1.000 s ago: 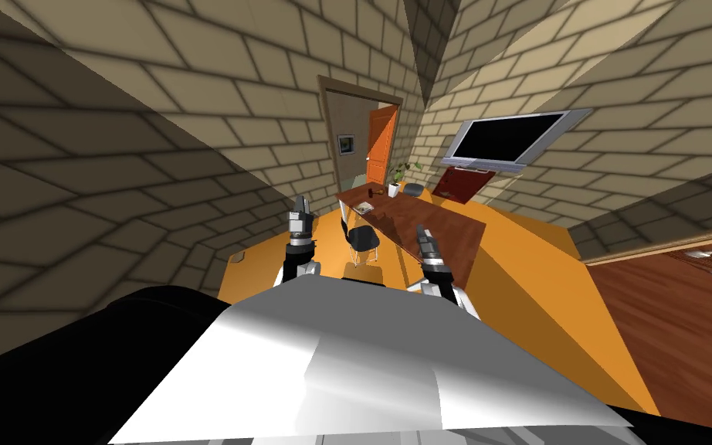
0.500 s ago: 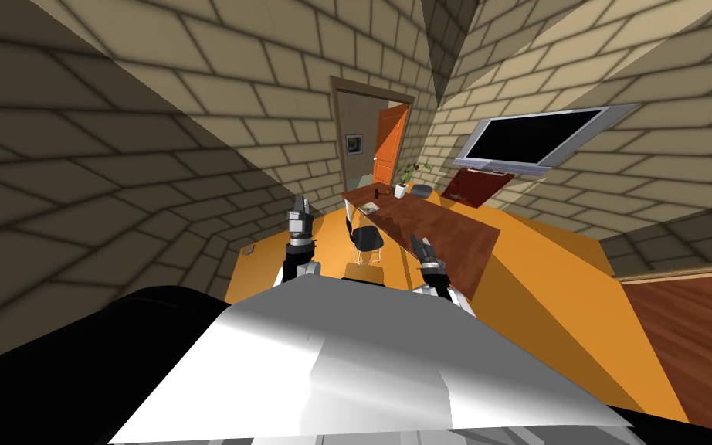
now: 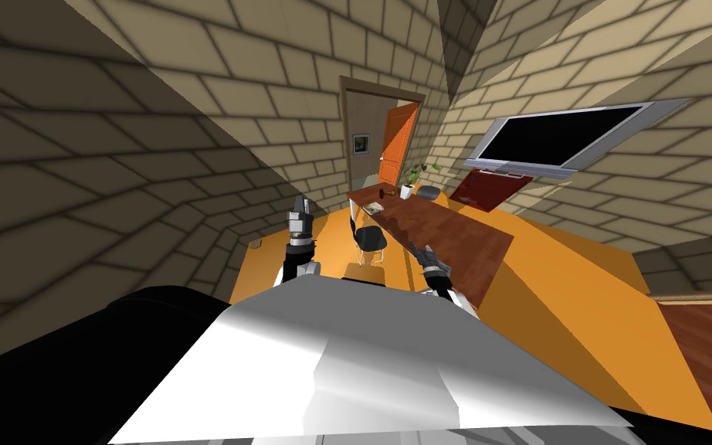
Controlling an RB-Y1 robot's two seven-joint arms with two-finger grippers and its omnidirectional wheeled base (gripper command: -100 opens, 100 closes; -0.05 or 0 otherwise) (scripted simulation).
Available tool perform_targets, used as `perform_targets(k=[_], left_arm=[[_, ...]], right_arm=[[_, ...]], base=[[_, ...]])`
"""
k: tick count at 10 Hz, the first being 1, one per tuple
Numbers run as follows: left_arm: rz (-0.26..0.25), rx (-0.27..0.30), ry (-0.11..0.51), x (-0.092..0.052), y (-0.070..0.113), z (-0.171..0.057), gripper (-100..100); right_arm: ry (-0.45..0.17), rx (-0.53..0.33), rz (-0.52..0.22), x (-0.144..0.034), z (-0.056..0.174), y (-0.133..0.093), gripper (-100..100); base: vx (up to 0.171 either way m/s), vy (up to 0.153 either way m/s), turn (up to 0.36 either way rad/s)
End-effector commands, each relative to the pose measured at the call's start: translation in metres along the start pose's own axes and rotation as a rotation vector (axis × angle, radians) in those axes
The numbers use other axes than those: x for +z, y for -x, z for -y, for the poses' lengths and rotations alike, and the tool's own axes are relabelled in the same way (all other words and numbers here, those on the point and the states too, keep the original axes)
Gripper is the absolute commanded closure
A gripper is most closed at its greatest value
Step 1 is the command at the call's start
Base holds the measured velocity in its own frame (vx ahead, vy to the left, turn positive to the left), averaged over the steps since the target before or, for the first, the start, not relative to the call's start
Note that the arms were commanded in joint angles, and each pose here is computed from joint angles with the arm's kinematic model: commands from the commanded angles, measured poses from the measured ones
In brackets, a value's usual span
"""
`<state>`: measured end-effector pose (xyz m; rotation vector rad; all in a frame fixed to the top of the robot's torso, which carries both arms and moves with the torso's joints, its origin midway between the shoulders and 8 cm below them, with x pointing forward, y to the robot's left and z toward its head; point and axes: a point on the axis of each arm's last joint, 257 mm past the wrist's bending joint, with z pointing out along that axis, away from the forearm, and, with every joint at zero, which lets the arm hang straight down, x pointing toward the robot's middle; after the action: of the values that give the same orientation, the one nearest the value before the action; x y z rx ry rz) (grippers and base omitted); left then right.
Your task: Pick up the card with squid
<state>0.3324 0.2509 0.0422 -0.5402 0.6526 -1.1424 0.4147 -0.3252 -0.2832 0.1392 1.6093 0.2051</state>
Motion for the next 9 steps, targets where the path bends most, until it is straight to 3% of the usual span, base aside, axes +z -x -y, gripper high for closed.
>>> perform_targets(k=[1,2,3,4,5,6,7,8,9], left_arm=[[0.0,0.0,0.0,0.0,0.0,0.0,0],[0.0,0.0,0.0,0.0,0.0,0.0,0],[0.0,0.0,0.0,0.0,0.0,0.0,0],[0.0,0.0,0.0,0.0,0.0,0.0,0],[0.0,0.0,0.0,0.0,0.0,0.0,0],[0.0,0.0,0.0,0.0,0.0,0.0,0],[0.0,0.0,0.0,0.0,0.0,0.0,0],[0.0,0.0,0.0,0.0,0.0,0.0,0],[0.0,0.0,0.0,0.0,0.0,0.0,0]], right_arm=[[-0.032,-0.092,-0.064,-0.004,0.017,-0.024,-100],[-0.034,-0.096,-0.067,-0.005,0.018,-0.025,-100],[-0.059,-0.174,-0.121,-0.009,0.035,-0.043,-100],[-0.059,-0.174,-0.121,-0.009,0.035,-0.043,-100],[-0.077,-0.254,-0.164,-0.012,0.05,-0.054,-100],[-0.083,-0.252,-0.176,-0.014,0.053,-0.059,-100],[-0.099,-0.331,-0.218,-0.018,0.068,-0.069,-100],[-0.104,-0.329,-0.231,-0.021,0.071,-0.074,-100],[-0.121,-0.407,-0.277,-0.026,0.088,-0.085,-100]], base=[[-0.008,0.004,0.108],[-0.007,0.002,0.059],[-0.008,0.006,0.132],[-0.006,0.001,0.062],[-0.008,0.004,0.119],[-0.005,-0.001,0.057],[-0.008,0.003,0.115],[-0.007,0.001,0.056],[-0.007,0.004,0.096]])
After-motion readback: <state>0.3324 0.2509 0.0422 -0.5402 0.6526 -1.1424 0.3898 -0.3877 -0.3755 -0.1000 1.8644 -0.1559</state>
